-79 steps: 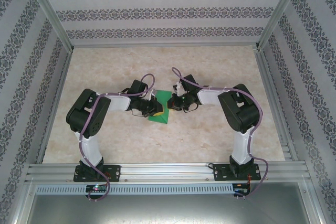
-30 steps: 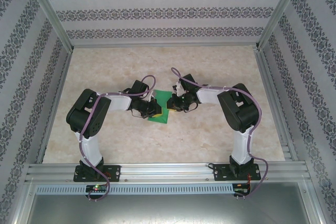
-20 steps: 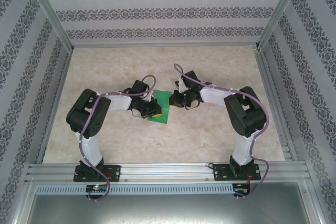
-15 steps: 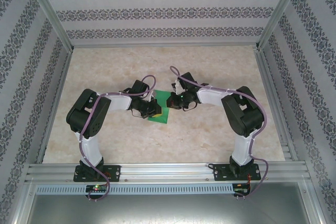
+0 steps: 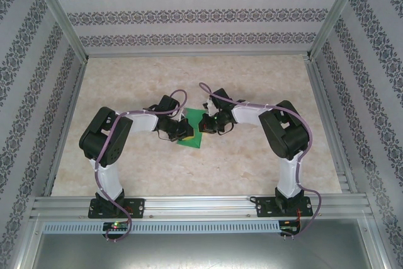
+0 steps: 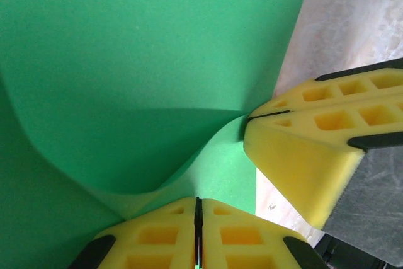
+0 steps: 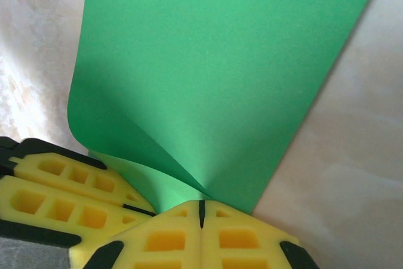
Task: Fold a paper plane with a square sheet of paper (pick it up from the middle)
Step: Fold the triangle a second time at the center of the table.
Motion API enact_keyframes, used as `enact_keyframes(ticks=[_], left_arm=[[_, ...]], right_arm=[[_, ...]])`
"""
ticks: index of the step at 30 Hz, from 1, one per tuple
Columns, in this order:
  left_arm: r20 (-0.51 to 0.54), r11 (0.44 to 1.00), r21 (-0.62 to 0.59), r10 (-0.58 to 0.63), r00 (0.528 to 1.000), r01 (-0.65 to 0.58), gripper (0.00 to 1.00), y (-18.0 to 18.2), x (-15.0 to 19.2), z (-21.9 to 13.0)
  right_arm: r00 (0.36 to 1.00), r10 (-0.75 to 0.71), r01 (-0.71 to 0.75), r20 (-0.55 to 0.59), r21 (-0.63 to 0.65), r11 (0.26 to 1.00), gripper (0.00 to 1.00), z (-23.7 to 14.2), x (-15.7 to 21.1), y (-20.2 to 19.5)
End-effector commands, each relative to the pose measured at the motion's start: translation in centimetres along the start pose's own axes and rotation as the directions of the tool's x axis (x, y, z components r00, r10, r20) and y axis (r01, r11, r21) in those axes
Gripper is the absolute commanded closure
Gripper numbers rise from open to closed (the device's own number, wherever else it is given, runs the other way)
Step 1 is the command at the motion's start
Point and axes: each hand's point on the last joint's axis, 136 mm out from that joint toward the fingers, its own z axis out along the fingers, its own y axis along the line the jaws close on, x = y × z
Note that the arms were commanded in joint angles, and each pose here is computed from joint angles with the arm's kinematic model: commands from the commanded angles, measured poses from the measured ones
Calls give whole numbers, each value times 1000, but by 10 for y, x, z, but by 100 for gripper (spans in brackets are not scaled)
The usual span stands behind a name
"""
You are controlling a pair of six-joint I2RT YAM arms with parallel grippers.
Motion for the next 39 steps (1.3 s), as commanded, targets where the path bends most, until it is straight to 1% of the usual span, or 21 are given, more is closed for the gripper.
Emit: enact_keyframes(ticks=[1, 5, 7, 12, 16, 20, 24, 31, 35, 39], left_arm=[[69, 998, -39, 49, 996, -46, 87, -13, -11, -19], [74, 996, -76, 47, 996, -41, 88, -10, -17, -18], [65, 996, -75, 43, 997, -38, 88, -10, -19, -15], [41, 995, -97, 32, 999, -28, 89, -2, -17, -9], [1, 990, -142, 24, 1000, -24, 89, 10, -12, -4], [-8, 986, -163, 26, 1000, -27, 89, 17, -11, -1], [8, 973, -230, 18, 1000, -15, 89, 33, -16, -6], [40, 968, -246, -38, 998, 47, 89, 53, -29, -20], [74, 962, -263, -51, 996, 69, 89, 66, -46, -33], [118, 960, -262, -75, 990, 104, 89, 76, -63, -48]], right_arm=[[997, 5, 7, -77, 157, 988, 99, 11, 22, -42], [996, -3, 19, -88, 180, 984, 100, 13, 25, -48], [996, -8, 25, -90, 186, 982, 100, 14, 25, -49], [995, -12, 31, -96, 196, 980, 100, 14, 24, -49], [994, -17, 39, -105, 204, 978, 100, 14, 25, -50], [993, -19, 45, -119, 220, 974, 100, 15, 28, -55], [988, -31, 68, -152, 241, 968, 100, 16, 36, -61], [970, -80, 156, -231, 330, 931, 100, 9, 55, -77], [965, -91, 177, -245, 358, 917, 100, 6, 57, -84], [966, -99, 183, -240, 360, 915, 100, 4, 55, -84]])
